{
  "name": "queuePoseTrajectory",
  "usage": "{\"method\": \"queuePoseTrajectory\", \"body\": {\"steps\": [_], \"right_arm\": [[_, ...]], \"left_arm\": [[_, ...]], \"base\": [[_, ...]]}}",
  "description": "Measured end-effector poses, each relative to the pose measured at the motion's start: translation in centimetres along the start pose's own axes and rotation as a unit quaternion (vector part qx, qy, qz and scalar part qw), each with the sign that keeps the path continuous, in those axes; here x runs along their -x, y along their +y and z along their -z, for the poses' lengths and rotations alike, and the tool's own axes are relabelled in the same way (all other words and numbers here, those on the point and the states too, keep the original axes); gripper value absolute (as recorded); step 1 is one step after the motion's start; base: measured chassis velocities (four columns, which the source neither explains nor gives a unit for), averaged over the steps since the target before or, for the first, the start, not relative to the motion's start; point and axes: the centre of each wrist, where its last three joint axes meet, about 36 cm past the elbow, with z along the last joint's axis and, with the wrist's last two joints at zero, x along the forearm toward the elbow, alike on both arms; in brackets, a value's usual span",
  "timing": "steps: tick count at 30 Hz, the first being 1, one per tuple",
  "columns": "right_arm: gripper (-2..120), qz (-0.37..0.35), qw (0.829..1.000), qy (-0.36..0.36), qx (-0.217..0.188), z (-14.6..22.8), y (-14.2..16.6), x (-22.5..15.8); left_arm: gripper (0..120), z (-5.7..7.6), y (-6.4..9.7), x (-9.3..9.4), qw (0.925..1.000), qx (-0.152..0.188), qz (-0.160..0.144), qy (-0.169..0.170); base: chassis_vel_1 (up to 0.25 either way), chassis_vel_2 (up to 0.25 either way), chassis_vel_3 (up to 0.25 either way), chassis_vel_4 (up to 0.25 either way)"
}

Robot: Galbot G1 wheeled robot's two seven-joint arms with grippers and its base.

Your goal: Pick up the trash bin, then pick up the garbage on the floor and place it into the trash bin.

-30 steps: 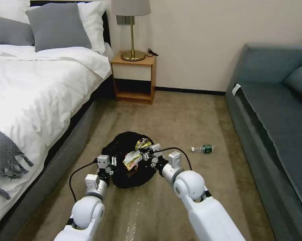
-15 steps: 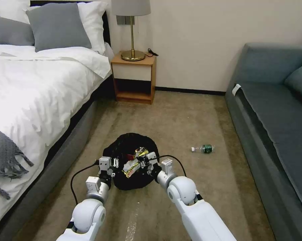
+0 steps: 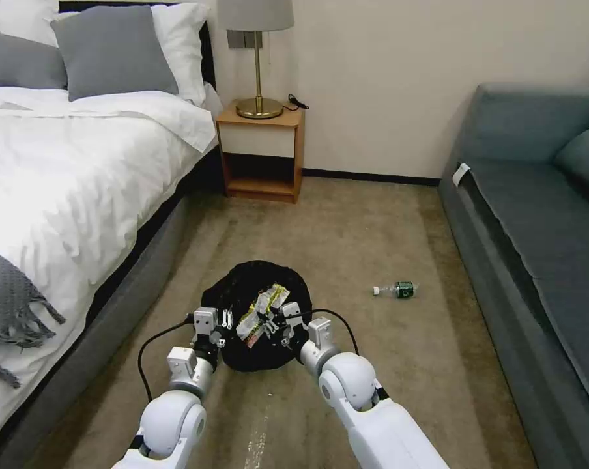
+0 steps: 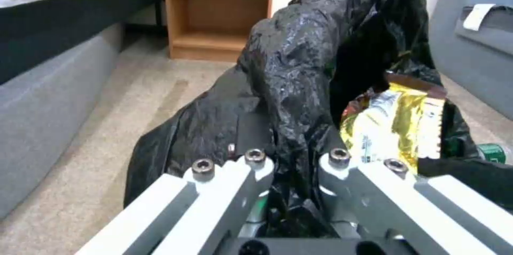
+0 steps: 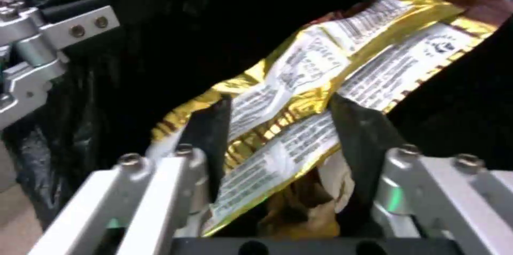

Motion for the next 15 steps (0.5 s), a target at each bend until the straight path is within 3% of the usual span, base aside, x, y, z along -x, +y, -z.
{"method": "queuePoseTrajectory", "body": {"steps": [6,9,15], "right_arm": [[68,-0.010,1.000,-0.004,0.007,-0.4,0.2,-0.6],[85,-0.012,1.000,-0.008,0.012,-0.4,0.2,-1.2],[99,-0.013,1.000,-0.014,0.018,-0.3,0.5,-1.8]], "left_arm": [[4,0.0,0.5,-0.1,1.0000,0.004,0.002,-0.005],[4,0.0,0.8,-0.1,1.0000,0.006,0.003,-0.005],[4,0.3,1.2,0.1,0.9999,0.004,0.005,-0.009]], "base": [[0.000,0.000,0.000,0.000],[0.000,0.000,0.000,0.000],[0.000,0.000,0.000,0.000]]}}
